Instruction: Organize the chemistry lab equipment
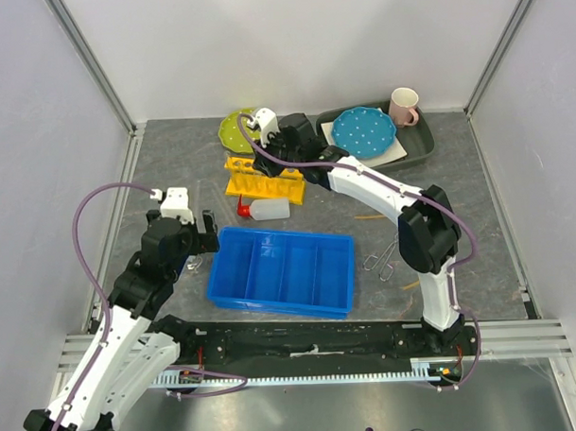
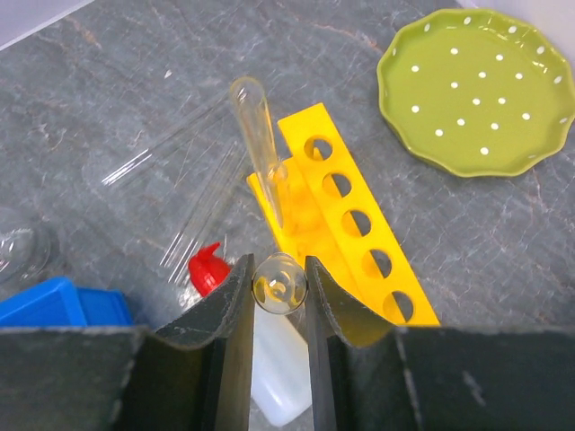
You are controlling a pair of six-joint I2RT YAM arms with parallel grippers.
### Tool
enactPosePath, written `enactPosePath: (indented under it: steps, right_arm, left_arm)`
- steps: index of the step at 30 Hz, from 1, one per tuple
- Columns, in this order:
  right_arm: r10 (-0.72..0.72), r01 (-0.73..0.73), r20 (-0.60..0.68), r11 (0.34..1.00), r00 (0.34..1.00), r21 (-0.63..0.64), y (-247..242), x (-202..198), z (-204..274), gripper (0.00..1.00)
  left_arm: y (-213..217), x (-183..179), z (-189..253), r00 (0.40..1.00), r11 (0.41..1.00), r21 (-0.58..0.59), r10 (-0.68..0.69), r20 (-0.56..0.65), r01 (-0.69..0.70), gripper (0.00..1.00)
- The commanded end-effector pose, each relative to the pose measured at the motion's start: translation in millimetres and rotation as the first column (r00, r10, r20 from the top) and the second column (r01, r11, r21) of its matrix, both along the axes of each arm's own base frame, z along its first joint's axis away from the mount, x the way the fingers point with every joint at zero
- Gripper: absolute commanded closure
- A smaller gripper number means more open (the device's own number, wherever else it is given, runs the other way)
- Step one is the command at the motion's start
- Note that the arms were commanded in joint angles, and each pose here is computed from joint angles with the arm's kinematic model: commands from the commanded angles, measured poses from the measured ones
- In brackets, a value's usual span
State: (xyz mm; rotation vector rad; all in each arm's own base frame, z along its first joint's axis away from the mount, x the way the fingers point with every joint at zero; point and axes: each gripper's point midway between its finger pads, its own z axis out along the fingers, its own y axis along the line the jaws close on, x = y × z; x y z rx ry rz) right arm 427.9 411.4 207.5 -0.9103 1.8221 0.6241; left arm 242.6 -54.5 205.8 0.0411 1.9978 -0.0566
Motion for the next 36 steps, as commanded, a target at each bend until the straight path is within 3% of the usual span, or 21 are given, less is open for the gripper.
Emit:
enactPosePath:
  steps: [1,28,36]
  right_arm:
    - [-0.027,0.021,0.105,0.998,0.994,0.060,17,23,28,0.79]
    - [-0.044,0.046,0.081,0.999,0.996,-0.025,27,39,-35,0.76]
    - [-0.039,0.042,0.060,0.998,0.997,-0.054,30,37,-57,0.71]
  left_arm:
    - [8,3,16,0.993,1.000,-0.001,0.024,0.117,-0.024,0.00]
    - [11,3,18,0.990,0.999,0.001,0.035,0.135,-0.035,0.00]
    - [11,2,19,0.990,0.999,-0.001,0.035,0.139,-0.035,0.00]
